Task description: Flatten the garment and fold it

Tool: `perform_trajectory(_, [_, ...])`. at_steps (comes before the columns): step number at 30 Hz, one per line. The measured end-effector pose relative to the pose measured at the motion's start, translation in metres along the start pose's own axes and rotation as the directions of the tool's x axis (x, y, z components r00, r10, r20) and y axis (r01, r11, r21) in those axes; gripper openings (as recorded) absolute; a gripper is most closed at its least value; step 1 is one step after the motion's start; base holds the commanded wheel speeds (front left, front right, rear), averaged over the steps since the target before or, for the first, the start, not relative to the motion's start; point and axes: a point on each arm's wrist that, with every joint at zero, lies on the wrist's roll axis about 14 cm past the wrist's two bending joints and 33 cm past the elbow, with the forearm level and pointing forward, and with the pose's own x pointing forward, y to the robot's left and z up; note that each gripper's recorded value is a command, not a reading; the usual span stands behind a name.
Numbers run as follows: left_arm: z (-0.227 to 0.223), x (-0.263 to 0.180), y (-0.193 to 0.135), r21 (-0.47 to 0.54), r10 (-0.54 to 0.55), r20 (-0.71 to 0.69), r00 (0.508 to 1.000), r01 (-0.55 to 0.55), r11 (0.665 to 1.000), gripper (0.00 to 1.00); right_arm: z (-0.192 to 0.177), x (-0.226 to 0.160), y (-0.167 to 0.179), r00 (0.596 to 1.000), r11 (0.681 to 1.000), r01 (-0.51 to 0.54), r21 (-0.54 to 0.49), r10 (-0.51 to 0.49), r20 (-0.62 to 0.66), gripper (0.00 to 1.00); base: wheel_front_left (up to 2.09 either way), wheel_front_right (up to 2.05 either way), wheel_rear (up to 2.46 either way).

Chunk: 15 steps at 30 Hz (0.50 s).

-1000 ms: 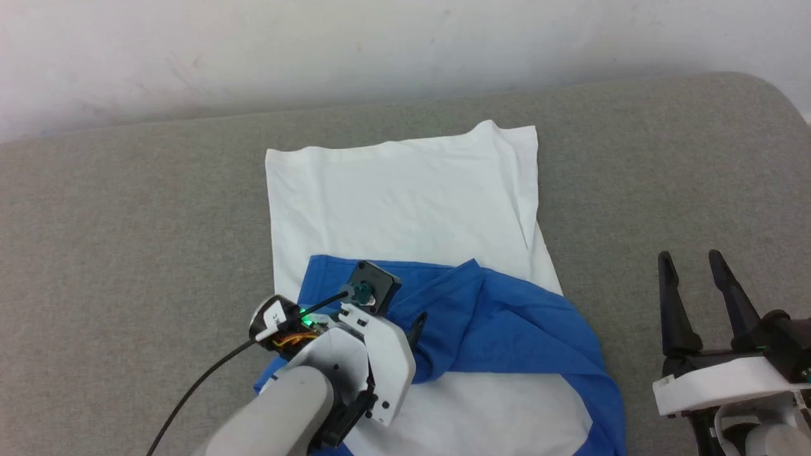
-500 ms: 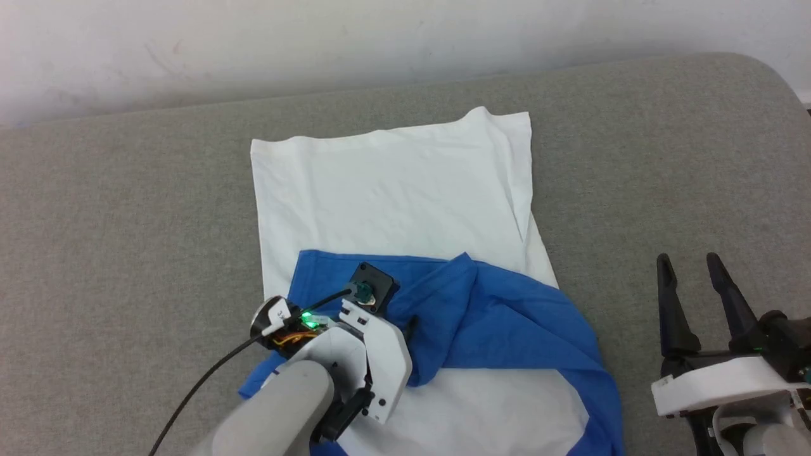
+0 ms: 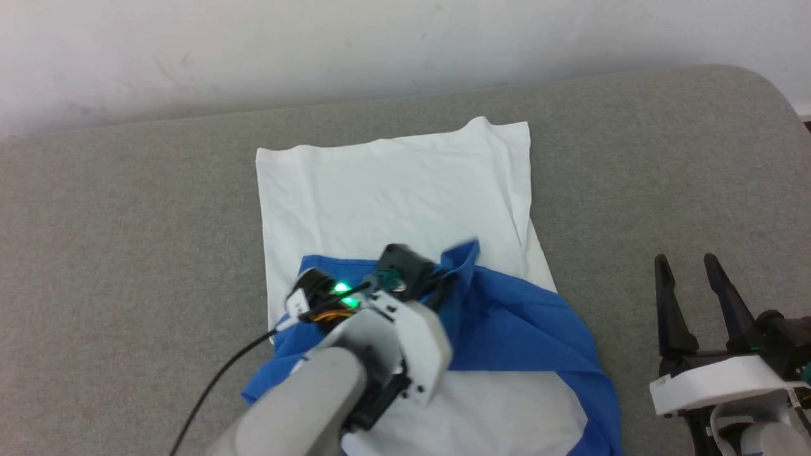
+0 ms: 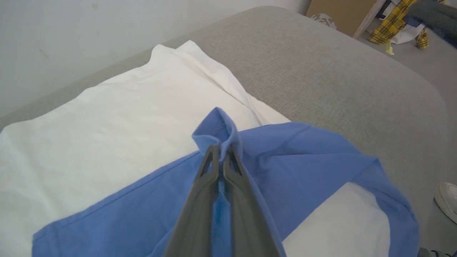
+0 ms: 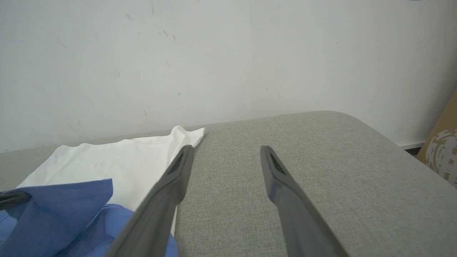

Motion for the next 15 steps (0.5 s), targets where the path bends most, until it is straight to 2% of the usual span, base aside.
perform_trajectory(3, [0.025, 0.007, -0.025, -0.004, -0.06, 0.068, 0.996, 0.06, 0.998, 0.0, 0.002, -0.002, -0.003, 1.0, 1.0, 0.01, -0.002, -0.01, 0.004, 1.0, 0.0, 0.0, 0.0])
perform_trajectory(7, [0.027, 0.014, -0.071, -0.002, -0.173, 0.063, 0.983, 0.173, 0.985, 0.0, 0.002, -0.005, -0.01, 1.0, 0.999, 0.031, -0.006, -0.031, -0.001, 1.0, 0.0, 0.0, 0.0])
perform_trajectory(10, [0.012, 0.018, -0.093, 0.004, -0.233, 0.009, 0.973, 0.233, 0.973, 0.0, 0.002, -0.007, -0.015, 0.999, 0.999, 0.047, -0.01, -0.047, -0.004, 1.0, 0.0, 0.0, 0.0])
perform_trajectory(15, [-0.039, 0.023, -0.099, 0.002, -0.25, -0.146, 0.957, 0.253, 0.967, 0.0, -0.002, -0.008, -0.019, 0.998, 0.998, 0.059, -0.014, -0.06, -0.015, 1.0, 0.0, 0.0, 0.0])
